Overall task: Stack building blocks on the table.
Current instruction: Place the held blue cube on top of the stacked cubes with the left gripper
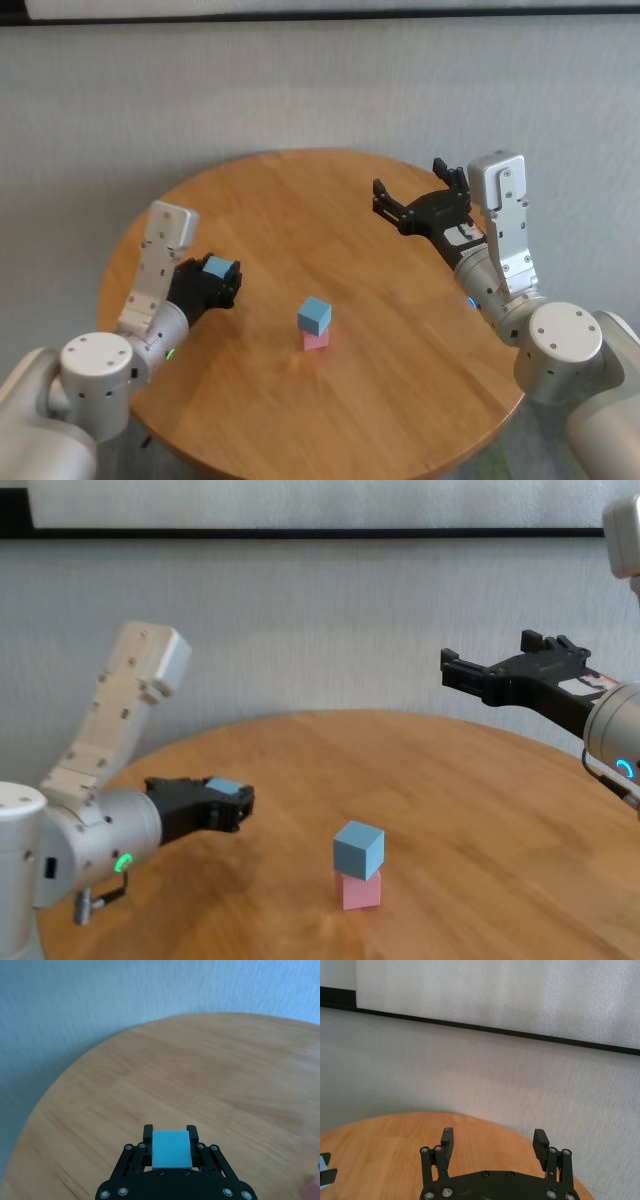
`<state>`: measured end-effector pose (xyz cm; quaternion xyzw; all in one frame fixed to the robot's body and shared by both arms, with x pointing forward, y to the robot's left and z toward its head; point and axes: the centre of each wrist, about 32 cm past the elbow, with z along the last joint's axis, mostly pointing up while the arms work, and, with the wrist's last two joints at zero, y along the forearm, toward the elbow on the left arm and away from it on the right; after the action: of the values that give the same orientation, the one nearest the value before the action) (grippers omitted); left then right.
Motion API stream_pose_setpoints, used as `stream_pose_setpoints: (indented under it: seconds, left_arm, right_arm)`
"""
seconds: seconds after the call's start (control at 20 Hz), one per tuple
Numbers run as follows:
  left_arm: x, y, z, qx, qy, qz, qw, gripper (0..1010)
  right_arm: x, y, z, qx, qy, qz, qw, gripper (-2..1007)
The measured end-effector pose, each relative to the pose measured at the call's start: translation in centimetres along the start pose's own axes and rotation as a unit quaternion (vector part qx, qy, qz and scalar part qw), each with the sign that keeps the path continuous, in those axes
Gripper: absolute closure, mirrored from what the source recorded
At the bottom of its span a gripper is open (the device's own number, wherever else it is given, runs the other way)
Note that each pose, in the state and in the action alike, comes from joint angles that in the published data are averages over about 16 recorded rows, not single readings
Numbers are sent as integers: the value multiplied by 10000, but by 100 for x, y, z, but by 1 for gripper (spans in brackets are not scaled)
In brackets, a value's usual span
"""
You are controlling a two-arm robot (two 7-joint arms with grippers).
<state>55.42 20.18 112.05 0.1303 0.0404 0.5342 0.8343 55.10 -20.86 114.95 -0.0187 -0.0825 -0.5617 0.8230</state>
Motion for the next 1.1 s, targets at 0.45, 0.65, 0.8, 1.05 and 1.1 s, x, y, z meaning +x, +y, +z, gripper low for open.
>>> stream_pose_setpoints:
  seconds: [0.45, 0.65, 0.8, 1.05, 1.1]
  left_arm:
    - [102, 103, 246, -307, -423, -1175, 9917, 605]
    - [104, 103, 349, -305, -632, -1759, 9819, 605]
    - [100, 93, 401, -260, -705, -2093, 9750, 605]
    - [107, 65, 453, -142, -764, -2559, 9636, 605]
    - [109, 59, 460, -115, -771, -2640, 9614, 605]
  right_arm:
    - [0, 0, 0, 0, 0, 0, 10000, 5]
    - [0, 0, 0, 0, 0, 0, 10000, 4]
    - [0, 0, 0, 0, 0, 0, 10000, 5]
    - [0, 0, 0, 0, 0, 0, 10000, 4]
    - [0, 0, 0, 0, 0, 0, 10000, 5]
